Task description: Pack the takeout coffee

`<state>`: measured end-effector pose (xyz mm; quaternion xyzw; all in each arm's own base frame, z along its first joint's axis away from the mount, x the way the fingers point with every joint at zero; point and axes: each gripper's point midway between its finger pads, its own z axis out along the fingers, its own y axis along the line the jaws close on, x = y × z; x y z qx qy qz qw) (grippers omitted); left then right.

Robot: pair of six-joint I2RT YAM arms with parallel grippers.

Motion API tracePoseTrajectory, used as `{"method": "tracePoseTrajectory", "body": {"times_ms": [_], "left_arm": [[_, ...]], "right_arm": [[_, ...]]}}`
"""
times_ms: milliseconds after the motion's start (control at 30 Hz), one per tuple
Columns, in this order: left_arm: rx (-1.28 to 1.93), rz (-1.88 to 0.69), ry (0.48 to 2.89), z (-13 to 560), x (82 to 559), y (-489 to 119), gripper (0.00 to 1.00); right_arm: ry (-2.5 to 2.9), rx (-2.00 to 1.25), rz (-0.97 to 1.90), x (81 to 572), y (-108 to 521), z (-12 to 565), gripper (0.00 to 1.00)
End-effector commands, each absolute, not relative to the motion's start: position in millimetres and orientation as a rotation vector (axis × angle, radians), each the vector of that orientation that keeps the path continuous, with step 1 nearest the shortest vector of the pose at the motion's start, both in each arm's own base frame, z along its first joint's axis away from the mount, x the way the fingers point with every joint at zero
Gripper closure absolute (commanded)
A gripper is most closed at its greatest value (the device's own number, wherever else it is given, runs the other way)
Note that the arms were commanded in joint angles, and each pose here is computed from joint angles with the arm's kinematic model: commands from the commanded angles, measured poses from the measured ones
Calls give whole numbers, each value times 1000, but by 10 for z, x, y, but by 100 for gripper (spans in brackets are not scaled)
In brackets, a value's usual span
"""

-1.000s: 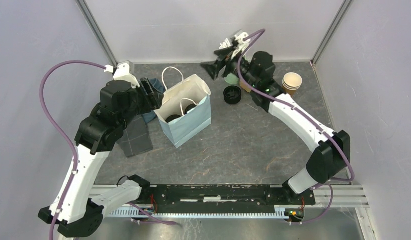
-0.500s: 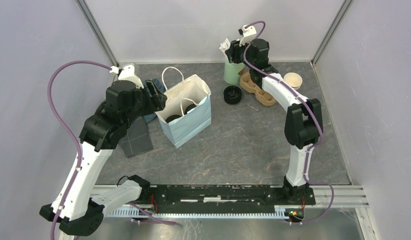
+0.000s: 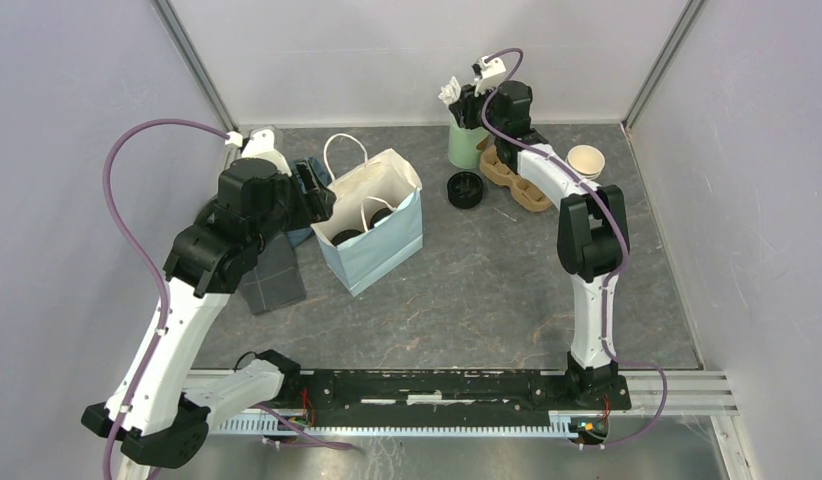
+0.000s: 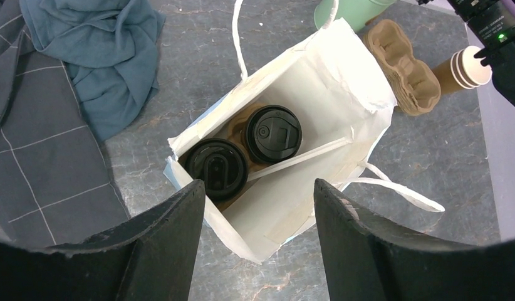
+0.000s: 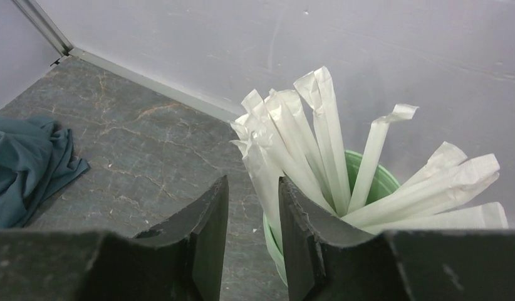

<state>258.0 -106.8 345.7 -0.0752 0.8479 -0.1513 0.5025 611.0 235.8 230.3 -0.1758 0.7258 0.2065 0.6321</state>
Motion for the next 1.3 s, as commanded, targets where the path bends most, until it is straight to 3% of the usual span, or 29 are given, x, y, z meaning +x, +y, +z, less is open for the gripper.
{"method": "tracePoseTrajectory", "body": {"times_ms": [0,67,500,1000,1267], "left_arm": [[-200,-349,2017,3563,2599,-1012,29],[-198,-343,2018,3558,2597,-1003,29],[-193,-329,2021,3571,2581,-981,29],[-191,-380,1970,3720,2537,-999,29],[-169,-414,1912,3890,2447,-979,29]], "right_arm": [[1537,-420,467,6251,2378,2635,61],[1534,-421,468,6278,2382,2621,61],[1527,-421,470,6289,2376,2685,90],[1356,-383,319,6243,2043,3802,97],[1234,-356,312,5873,1922,4599,100]]}}
